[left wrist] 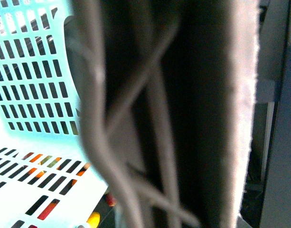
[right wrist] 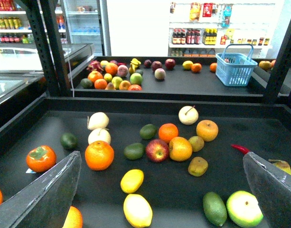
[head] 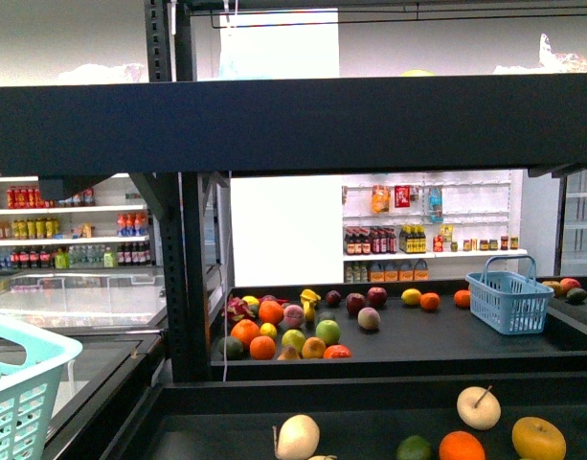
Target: Pick lemon from shelf
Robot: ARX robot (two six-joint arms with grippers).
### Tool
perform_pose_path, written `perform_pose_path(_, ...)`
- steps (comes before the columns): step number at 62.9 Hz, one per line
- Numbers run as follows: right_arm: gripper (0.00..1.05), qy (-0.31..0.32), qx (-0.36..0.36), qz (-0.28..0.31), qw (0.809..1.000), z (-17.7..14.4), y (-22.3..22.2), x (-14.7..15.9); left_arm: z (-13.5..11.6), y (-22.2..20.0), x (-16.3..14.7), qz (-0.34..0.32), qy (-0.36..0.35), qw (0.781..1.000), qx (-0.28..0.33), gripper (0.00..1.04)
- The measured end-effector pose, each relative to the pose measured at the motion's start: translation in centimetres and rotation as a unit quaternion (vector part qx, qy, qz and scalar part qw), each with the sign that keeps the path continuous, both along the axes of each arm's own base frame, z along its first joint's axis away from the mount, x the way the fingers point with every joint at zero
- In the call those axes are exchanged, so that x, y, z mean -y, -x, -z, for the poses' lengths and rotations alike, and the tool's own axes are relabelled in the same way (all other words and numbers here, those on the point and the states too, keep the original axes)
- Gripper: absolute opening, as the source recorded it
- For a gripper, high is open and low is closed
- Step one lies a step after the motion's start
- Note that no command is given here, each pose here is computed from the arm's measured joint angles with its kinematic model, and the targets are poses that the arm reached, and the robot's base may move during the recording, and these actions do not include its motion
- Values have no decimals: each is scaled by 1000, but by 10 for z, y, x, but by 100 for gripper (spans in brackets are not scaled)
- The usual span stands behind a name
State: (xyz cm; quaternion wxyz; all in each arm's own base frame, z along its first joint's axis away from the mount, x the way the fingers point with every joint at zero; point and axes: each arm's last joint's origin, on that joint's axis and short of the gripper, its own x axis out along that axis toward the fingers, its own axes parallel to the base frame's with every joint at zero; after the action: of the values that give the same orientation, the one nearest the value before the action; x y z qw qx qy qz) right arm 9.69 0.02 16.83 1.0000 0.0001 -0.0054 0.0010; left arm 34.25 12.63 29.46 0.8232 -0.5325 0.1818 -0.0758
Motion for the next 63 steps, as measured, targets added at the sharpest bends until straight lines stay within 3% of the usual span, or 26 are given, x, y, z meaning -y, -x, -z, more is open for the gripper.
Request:
perform_pose_path(17,102,0,0,0,1000,0,0,0,-9,21,69,162,-50,985,43,11)
perform_pose_path(30,102,0,0,0,1000,0,0,0,-3,28,143,296,-65,950,70,11)
perform_pose_path(51,102,0,0,0,1000,0,0,0,27,25,226,408,-99,906,51,11)
perform_pose_path(63,102,0,0,0,1000,0,0,0,41,19,256,432,-104,895,35,11)
